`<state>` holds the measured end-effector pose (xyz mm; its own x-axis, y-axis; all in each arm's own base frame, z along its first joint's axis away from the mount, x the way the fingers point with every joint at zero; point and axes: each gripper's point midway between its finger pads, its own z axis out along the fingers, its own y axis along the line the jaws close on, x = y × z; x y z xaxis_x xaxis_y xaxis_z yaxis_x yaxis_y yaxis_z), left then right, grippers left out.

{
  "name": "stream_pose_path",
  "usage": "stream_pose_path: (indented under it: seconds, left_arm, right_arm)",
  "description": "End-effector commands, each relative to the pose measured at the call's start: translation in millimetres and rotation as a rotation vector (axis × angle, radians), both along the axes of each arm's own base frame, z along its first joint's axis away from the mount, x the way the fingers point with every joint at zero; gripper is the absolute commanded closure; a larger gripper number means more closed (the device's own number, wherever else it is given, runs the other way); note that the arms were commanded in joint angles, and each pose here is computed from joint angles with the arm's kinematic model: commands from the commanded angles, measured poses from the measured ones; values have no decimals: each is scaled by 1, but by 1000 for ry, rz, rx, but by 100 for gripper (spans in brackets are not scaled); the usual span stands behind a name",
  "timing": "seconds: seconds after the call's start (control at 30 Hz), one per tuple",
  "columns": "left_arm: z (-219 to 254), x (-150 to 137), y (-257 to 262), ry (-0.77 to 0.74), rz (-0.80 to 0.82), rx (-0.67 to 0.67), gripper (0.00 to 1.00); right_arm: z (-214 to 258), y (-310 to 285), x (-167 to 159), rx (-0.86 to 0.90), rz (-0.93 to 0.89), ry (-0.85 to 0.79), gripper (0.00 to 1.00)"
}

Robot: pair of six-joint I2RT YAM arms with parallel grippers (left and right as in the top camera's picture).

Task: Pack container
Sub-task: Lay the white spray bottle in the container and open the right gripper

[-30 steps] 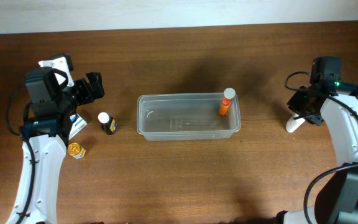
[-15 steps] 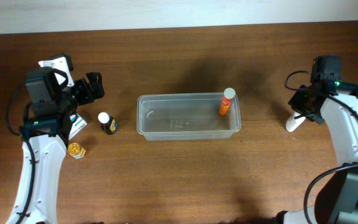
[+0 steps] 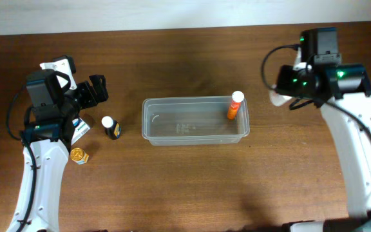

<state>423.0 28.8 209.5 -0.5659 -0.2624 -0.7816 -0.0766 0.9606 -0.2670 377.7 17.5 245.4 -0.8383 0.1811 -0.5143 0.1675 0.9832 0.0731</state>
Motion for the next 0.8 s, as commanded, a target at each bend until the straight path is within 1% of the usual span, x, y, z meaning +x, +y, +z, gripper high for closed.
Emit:
stream_pose_path:
  seconds: [0.0,0.13,0.3,0.57,0.77]
  left_arm:
    - [11,5,3,-28,2,19,1]
    - [11,5,3,-28,2,19,1]
    - [11,4,3,-28,2,19,1]
    - [11,4,3,-28,2,19,1]
    - [11,5,3,-28,2,19,1]
  right_arm:
    - [18,45,-11,38,169,-32,79]
    - [10,79,-20,39,263,5,79]
    - [-9,100,-26,37,308,65,79]
    - [-46,100,-29,23,304,166,79]
    - [-53,99,-30,14,301,186,79]
